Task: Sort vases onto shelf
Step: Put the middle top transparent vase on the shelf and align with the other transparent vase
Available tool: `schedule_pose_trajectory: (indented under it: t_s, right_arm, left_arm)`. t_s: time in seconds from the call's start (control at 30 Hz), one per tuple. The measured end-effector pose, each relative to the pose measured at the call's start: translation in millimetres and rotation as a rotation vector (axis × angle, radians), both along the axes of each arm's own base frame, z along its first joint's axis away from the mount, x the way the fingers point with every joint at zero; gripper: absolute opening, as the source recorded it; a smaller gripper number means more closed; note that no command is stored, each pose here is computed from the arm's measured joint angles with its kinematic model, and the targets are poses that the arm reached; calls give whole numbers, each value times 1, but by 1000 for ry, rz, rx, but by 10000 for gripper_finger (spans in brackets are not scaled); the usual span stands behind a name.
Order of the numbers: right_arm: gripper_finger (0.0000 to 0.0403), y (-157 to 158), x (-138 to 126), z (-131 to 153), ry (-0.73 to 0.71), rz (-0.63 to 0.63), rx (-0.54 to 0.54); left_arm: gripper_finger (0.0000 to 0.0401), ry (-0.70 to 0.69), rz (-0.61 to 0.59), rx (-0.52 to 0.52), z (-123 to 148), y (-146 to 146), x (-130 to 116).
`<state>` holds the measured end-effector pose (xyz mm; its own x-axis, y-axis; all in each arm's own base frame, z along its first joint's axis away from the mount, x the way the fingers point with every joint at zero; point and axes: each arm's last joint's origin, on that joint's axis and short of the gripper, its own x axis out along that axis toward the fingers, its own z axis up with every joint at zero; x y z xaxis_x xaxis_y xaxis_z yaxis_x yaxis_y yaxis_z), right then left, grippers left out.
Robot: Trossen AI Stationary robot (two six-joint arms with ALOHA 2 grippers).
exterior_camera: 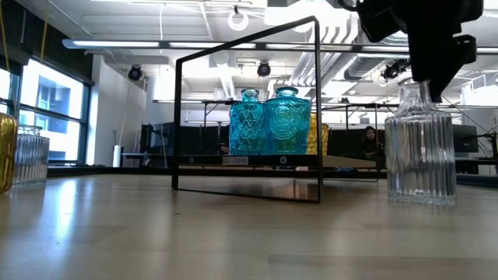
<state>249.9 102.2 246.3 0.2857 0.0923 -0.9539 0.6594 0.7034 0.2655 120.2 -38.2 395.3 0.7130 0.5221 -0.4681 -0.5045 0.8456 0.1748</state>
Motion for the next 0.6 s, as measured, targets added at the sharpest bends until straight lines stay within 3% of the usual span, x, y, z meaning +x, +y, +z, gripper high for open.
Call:
schedule_pose_trajectory:
  t_s: [0.6]
  right_arm:
    - [204,-11,9,-10,35,-64,-41]
  left_arm:
    - [60,6,-15,-30,-1,-1,0]
